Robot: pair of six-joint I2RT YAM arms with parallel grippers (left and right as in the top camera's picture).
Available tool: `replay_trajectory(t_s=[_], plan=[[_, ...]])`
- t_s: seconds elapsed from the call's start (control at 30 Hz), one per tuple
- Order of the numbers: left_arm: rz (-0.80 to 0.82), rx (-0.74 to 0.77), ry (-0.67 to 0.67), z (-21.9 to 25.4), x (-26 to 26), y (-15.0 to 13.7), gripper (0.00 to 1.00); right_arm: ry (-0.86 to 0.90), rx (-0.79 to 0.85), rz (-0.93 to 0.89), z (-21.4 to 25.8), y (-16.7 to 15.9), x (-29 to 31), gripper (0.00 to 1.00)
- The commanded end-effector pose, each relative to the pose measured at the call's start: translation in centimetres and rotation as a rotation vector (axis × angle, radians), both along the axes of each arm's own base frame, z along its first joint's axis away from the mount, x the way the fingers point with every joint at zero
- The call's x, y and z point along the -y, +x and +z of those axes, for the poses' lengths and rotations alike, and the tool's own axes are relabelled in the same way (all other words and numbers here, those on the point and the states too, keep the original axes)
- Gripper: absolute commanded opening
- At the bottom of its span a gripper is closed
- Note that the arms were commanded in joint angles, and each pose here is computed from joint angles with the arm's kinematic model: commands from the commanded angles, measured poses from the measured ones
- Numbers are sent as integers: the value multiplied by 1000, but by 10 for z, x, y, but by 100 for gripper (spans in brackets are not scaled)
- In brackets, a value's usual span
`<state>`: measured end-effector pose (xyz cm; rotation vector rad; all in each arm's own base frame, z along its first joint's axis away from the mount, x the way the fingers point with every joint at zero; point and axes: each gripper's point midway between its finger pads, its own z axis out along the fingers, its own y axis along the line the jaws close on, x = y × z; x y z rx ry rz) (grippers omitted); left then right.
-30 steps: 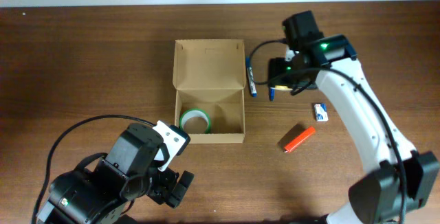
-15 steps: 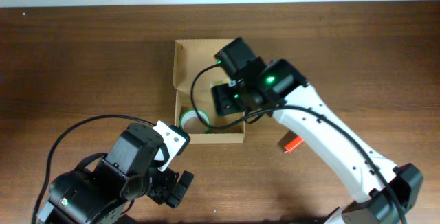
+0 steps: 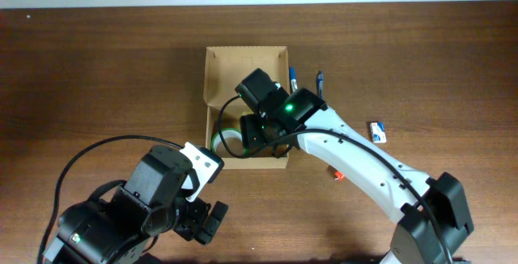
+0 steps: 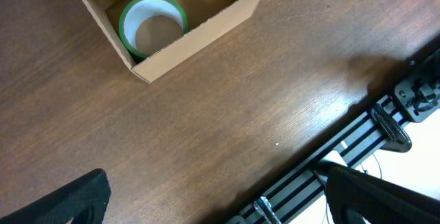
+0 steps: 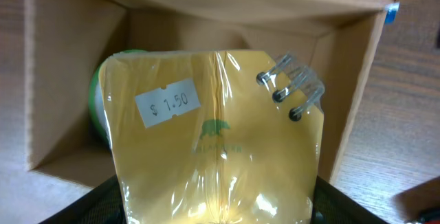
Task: Pack container
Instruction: 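Lift the yellow notepad and place it in the box beside tape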
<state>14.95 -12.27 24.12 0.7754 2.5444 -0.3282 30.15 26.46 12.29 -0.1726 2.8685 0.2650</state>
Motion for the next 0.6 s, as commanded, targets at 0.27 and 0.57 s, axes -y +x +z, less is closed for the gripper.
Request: replay_trajectory(t_s=[0.27,0.57], plan=[[-2,8,-21,6,2,-1,99,-27,-29,-76,-28,-8,9,74],[-2,8,-21,6,2,-1,100,-27,-31,-75,-28,-8,9,86]])
